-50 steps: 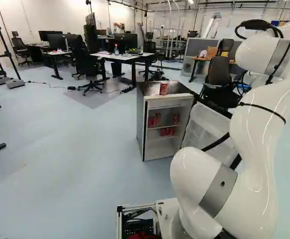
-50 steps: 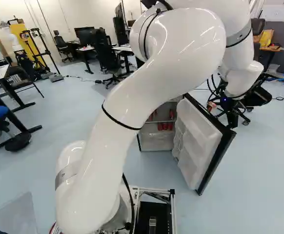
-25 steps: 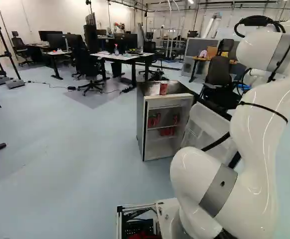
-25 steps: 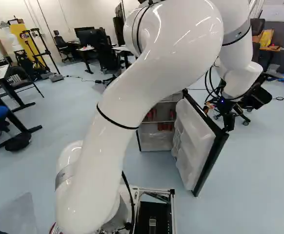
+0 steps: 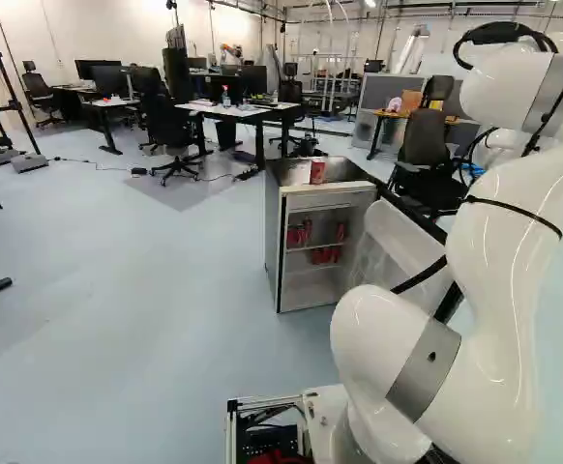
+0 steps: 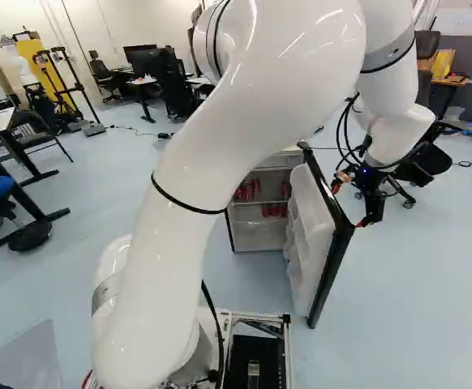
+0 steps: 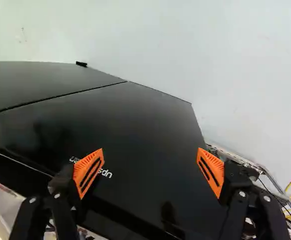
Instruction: Grab a drink from the fridge
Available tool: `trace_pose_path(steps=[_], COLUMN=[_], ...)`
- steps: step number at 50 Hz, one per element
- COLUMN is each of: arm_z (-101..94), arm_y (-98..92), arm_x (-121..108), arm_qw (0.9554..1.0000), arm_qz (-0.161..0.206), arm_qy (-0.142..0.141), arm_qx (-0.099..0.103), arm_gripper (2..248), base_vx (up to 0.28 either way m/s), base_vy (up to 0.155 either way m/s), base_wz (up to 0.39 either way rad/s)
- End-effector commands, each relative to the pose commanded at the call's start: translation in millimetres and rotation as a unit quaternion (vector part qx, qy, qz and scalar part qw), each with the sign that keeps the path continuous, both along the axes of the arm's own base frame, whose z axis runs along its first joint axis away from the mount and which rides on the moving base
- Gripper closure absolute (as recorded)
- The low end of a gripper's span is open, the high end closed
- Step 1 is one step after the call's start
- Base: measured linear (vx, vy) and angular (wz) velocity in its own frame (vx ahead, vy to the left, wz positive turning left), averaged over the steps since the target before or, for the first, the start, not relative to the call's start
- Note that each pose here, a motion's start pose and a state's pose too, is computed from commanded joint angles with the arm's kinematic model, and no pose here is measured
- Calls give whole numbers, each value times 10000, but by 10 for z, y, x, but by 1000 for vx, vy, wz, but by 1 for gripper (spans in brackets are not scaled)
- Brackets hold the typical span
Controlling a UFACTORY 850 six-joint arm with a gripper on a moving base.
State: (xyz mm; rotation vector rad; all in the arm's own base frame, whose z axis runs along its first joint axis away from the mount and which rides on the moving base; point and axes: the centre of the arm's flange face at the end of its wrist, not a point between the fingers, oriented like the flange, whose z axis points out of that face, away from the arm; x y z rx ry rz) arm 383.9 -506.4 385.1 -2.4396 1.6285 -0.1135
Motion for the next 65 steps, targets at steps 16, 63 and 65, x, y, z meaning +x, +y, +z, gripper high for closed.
trace_pose_path(steps=[16, 63, 65], arm_z=[-5, -31, -33], arm_y=[157, 746, 774], arm_x=[-87, -85, -84], arm_qw=[9997, 9980, 9979], arm_qz=[40, 385, 407], arm_qy=[104, 302, 313], arm_qx=[195, 392, 397], arm_gripper=[3, 3, 3], base_vx=[0, 0, 0], base_vy=[0, 0, 0], base_wz=[0, 0, 0])
